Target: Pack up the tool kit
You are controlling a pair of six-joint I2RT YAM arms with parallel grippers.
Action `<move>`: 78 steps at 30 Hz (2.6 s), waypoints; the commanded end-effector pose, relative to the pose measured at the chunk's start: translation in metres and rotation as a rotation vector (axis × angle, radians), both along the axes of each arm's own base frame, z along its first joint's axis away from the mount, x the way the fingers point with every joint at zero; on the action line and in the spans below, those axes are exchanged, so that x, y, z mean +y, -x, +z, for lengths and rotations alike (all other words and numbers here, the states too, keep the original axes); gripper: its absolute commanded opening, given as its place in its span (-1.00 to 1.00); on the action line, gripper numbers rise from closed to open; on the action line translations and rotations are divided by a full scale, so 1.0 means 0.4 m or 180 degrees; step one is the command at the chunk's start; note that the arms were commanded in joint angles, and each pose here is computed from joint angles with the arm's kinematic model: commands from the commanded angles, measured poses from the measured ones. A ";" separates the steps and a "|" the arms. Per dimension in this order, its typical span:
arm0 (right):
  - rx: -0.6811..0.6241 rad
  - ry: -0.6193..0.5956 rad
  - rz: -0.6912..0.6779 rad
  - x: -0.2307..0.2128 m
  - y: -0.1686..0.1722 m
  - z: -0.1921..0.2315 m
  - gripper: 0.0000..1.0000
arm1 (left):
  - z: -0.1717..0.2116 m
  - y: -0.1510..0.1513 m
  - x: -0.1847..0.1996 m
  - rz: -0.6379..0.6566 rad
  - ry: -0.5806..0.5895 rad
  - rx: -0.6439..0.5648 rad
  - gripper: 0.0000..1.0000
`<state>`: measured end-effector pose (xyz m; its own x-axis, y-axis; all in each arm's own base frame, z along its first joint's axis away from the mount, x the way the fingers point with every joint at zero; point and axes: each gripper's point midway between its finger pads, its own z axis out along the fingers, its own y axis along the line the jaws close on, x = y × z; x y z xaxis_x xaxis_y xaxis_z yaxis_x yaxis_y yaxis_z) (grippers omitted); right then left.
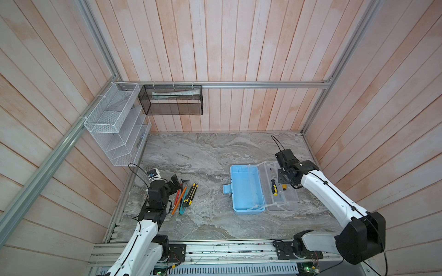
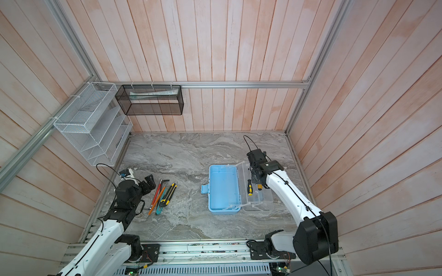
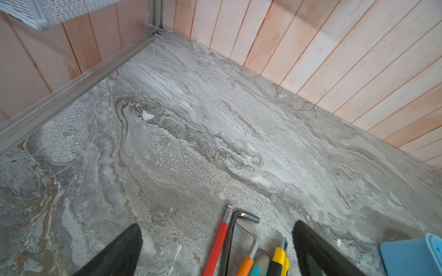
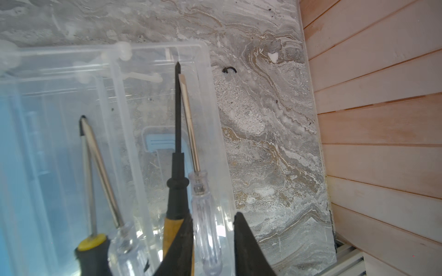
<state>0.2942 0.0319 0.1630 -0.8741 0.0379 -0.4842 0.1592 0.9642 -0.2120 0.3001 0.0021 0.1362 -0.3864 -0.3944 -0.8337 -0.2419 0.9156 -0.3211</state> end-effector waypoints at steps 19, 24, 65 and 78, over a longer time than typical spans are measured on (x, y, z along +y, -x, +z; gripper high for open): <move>-0.0578 -0.2254 0.2235 0.780 0.128 0.106 -0.40 | -0.203 0.037 -0.073 0.0388 0.0382 0.1081 0.97; -0.0598 -0.2397 0.2238 0.796 0.147 0.087 -0.39 | -0.211 0.037 -0.077 0.0419 0.0416 0.1102 0.97; 0.0434 -0.1989 0.1990 1.003 0.161 -0.208 -0.06 | -0.043 0.096 -0.049 0.0411 0.0581 0.0618 0.99; 0.0596 -0.1833 0.2014 1.099 0.135 -0.308 0.04 | 0.000 0.092 0.050 0.0617 0.0293 0.0367 0.99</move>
